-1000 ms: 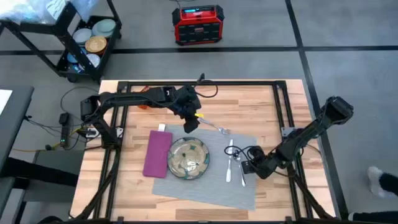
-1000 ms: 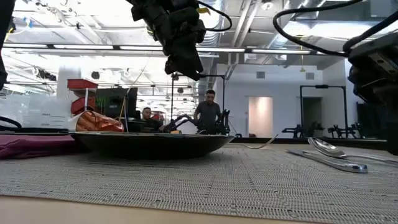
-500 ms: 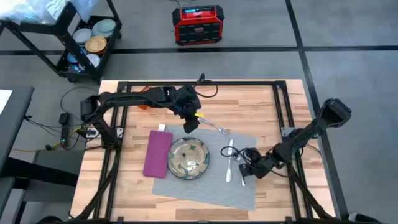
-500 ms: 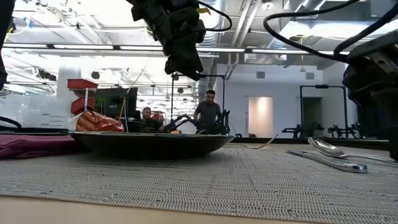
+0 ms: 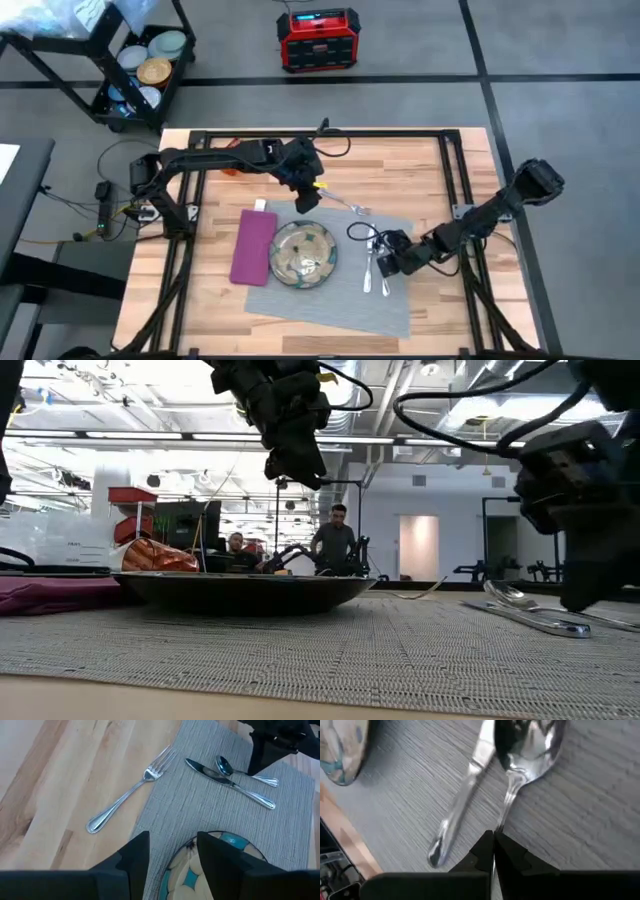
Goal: Set table place
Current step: Put the silver spoon to the right of the silver table knife on the table mat, then put the silver fork on the folded pink table napkin, then put the orange cup to the top right of the gray table placemat
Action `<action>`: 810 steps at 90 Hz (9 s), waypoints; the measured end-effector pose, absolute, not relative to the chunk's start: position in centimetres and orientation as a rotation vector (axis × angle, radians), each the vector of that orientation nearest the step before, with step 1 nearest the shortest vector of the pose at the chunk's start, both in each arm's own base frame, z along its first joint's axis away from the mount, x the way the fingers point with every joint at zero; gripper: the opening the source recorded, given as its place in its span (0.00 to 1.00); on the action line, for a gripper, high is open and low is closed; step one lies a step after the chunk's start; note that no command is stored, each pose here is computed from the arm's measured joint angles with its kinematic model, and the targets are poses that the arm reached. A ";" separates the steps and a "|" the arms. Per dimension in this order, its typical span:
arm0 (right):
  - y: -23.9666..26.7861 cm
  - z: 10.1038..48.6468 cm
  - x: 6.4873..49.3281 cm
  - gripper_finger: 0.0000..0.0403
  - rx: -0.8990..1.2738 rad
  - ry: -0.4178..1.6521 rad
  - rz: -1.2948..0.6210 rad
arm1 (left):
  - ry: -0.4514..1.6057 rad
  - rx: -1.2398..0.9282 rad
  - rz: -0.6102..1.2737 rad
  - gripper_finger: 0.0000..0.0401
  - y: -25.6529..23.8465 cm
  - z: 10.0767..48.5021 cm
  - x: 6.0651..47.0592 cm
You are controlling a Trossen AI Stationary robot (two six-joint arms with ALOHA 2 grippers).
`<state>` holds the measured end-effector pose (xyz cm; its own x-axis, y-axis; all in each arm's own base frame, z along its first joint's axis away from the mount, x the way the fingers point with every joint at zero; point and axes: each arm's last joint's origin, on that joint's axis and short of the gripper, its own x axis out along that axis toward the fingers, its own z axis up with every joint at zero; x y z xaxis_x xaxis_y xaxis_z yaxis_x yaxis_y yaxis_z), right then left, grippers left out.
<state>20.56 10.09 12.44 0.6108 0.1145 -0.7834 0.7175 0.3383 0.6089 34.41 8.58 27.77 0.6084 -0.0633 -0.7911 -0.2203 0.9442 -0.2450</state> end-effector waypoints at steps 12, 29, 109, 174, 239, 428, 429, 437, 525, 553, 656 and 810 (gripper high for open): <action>9.7 12.5 20.9 0.00 1.184 0.848 -0.451 | 0.917 -0.336 0.092 0.37 8.6 27.8 34.4; 10.6 12.6 20.5 0.00 1.220 0.859 -0.438 | 0.926 -0.338 0.093 0.37 8.6 27.7 34.3; 13.8 12.7 18.6 0.00 1.244 1.015 -0.306 | 0.927 -0.337 0.092 0.37 8.6 27.7 34.3; 13.0 11.1 20.5 0.00 1.150 1.114 -0.150 | 0.892 -0.329 0.090 0.37 8.6 27.9 34.6; 10.4 11.4 22.2 0.00 1.049 1.048 -0.058 | 0.892 -0.328 0.089 0.37 8.6 27.9 34.6; -5.4 24.5 14.0 0.62 0.894 0.153 -0.554 | 1.282 0.425 -0.371 0.35 10.9 17.3 47.6; -5.4 24.5 13.9 0.62 0.894 0.150 -0.557 | 1.279 0.424 -0.369 0.35 11.0 17.3 47.6; -5.6 24.6 13.4 0.62 0.896 0.139 -0.578 | 1.228 0.411 -0.346 0.30 11.2 17.0 48.2; -6.5 24.5 11.7 0.62 0.897 0.194 -0.543 | 1.434 -0.033 0.366 0.00 20.3 30.5 38.4; -6.5 25.0 9.5 0.62 0.897 0.155 -0.498 | 1.204 -0.420 0.818 0.00 20.1 36.7 31.2; -5.0 24.6 7.6 0.62 0.888 0.223 -0.428 | 0.995 -1.121 1.062 0.00 -1.4 17.9 23.1; -5.9 24.6 7.5 0.62 0.937 0.160 -0.575 | -0.303 -1.383 1.310 0.48 6.2 19.6 14.7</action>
<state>7.47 -5.85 24.59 0.8394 -0.3966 -0.3716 0.5314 0.4556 0.7142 14.73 6.23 19.58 0.3440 0.7882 -0.5104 -0.4843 -0.3168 -0.8156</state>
